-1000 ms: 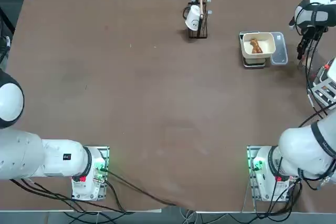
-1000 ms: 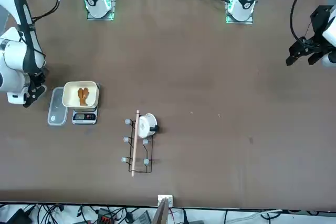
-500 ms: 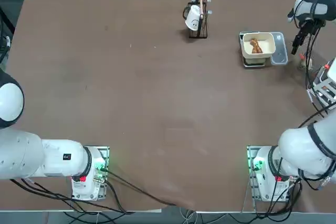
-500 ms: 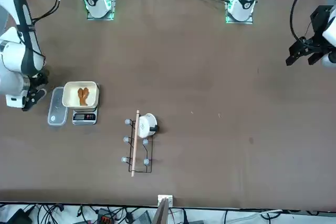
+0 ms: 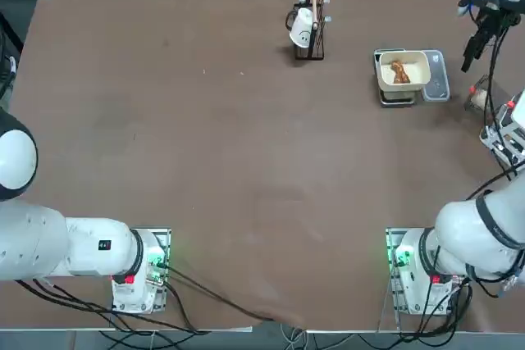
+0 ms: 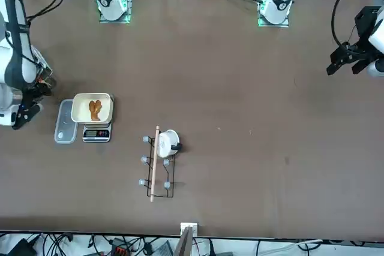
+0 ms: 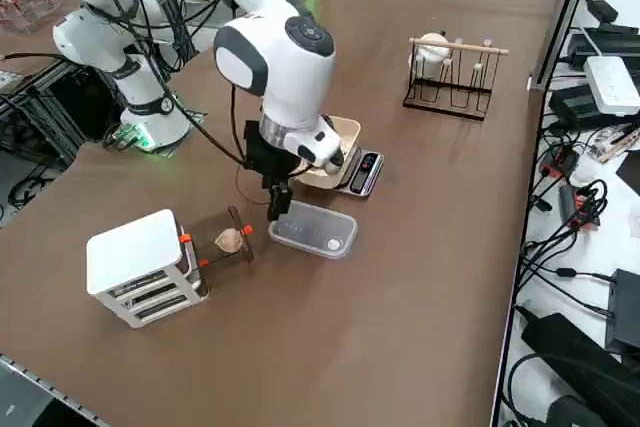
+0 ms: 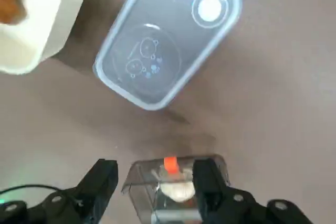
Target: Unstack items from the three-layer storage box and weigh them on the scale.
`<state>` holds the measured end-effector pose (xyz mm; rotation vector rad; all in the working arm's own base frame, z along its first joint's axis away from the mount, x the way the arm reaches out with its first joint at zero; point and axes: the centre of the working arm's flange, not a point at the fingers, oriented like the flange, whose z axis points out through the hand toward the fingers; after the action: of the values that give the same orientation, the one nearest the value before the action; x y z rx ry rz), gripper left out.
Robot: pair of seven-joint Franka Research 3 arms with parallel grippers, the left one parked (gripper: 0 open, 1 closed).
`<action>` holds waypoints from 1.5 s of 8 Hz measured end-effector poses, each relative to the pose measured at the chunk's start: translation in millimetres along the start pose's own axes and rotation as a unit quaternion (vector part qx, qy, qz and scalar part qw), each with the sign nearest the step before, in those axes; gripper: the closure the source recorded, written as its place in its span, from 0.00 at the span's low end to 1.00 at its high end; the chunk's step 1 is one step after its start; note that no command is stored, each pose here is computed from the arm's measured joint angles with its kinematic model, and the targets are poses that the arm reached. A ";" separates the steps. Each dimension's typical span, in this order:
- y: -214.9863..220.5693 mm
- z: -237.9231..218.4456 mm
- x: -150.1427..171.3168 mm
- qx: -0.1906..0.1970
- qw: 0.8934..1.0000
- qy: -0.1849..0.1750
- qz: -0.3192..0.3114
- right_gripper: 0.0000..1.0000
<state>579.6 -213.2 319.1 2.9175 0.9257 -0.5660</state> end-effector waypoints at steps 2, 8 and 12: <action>11.3 1.2 -34.5 0.010 1.000 -0.009 0.019 0.16; 12.6 68.8 -80.3 -0.014 1.000 0.003 0.027 0.18; 12.8 75.0 -78.5 -0.029 0.999 0.019 0.026 0.21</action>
<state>502.4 -277.3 275.5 2.9013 0.8521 -0.4742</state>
